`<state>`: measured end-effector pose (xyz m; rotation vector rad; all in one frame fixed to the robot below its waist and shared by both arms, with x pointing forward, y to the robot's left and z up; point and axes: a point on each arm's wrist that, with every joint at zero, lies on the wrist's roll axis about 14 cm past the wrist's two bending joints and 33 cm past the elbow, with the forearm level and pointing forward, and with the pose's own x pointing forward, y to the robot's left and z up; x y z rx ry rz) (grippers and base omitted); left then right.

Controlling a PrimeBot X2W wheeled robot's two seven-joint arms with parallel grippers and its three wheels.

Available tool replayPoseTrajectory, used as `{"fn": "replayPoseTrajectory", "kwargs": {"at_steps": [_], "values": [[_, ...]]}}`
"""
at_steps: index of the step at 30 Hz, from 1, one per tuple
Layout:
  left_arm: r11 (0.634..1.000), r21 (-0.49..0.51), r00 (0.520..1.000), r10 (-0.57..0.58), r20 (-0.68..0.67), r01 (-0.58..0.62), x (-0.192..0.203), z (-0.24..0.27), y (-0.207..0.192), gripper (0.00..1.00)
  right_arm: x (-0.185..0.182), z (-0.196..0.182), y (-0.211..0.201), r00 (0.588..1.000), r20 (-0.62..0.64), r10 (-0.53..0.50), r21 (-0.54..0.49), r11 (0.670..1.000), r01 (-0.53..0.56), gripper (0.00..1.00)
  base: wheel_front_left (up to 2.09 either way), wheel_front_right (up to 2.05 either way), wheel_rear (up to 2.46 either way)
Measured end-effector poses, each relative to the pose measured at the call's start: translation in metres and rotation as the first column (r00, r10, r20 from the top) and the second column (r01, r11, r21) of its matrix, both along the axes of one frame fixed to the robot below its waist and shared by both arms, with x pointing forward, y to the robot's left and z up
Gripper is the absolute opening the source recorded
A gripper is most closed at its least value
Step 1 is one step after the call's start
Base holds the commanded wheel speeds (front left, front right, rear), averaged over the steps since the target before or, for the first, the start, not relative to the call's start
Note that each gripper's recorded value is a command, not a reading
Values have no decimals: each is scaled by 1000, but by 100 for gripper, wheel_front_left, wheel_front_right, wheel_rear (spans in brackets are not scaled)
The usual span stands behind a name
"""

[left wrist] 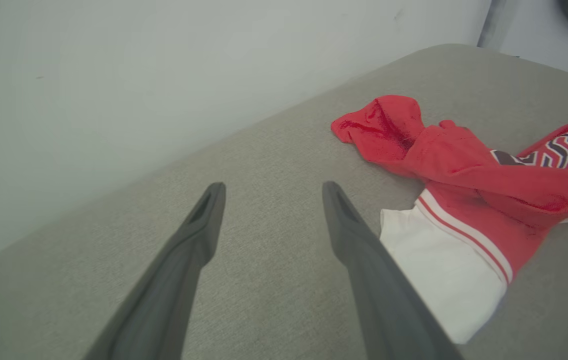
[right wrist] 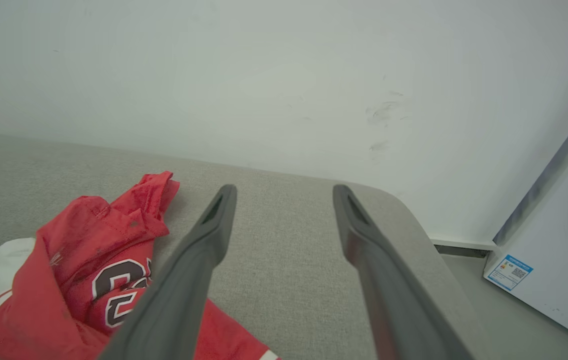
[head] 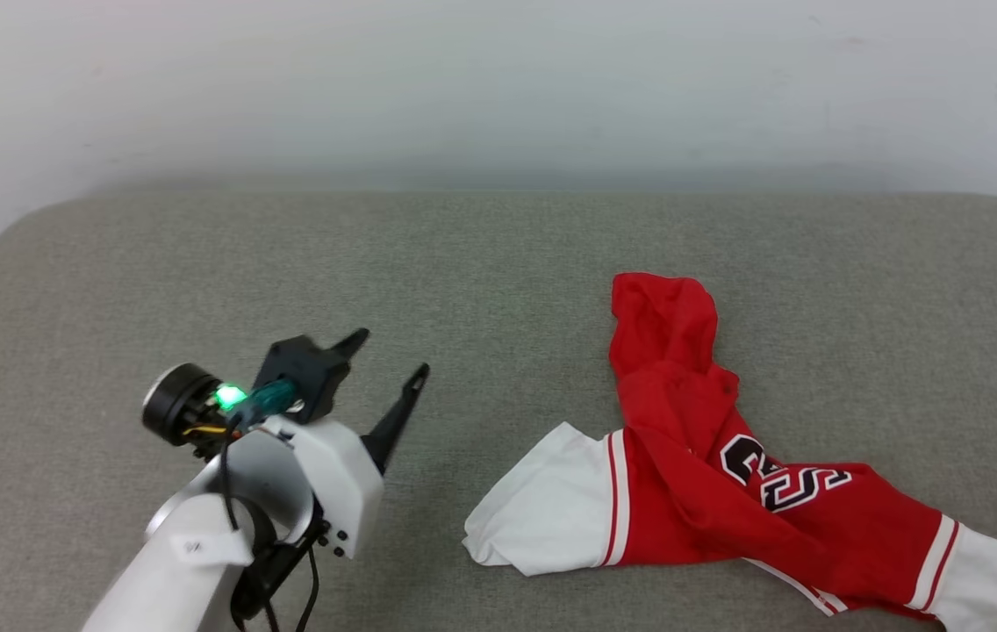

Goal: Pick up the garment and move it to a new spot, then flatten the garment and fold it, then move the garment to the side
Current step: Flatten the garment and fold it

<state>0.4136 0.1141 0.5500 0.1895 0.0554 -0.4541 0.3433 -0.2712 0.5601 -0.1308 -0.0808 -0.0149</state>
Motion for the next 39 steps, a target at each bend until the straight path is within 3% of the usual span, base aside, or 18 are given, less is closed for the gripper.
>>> {"fn": "replayPoseTrajectory", "kwargs": {"at_steps": [6,10,12,25,32,34,39], "values": [[976,45,936,-191,-295,213,-12,-33,-45,100,-6,-14,-6,999,-34,-32,1,999,32,100,0,0,0],[933,113,836,-248,-490,343,-27,-67,-60,100,-6,-19,-12,997,-46,-54,1,999,54,100,0,0,0],[887,153,750,-264,-606,436,-41,-91,-68,100,-5,-22,-15,996,-53,-65,1,998,65,100,0,0,0],[757,233,580,-227,-783,611,-56,-161,-70,100,-5,-39,-28,988,-97,-120,-8,993,120,100,0,0,0],[759,213,546,-215,-810,615,-50,-181,-67,100,0,-45,-28,986,-110,-128,-10,992,128,100,0,0,0],[769,199,546,-222,-808,607,-49,-182,-68,0,1,-46,-27,986,-112,-126,-13,992,125,100,0,0,0],[801,178,577,-238,-781,571,-42,-177,-67,0,3,-45,-23,987,-112,-115,-13,993,114,100,0,0,0]]}}
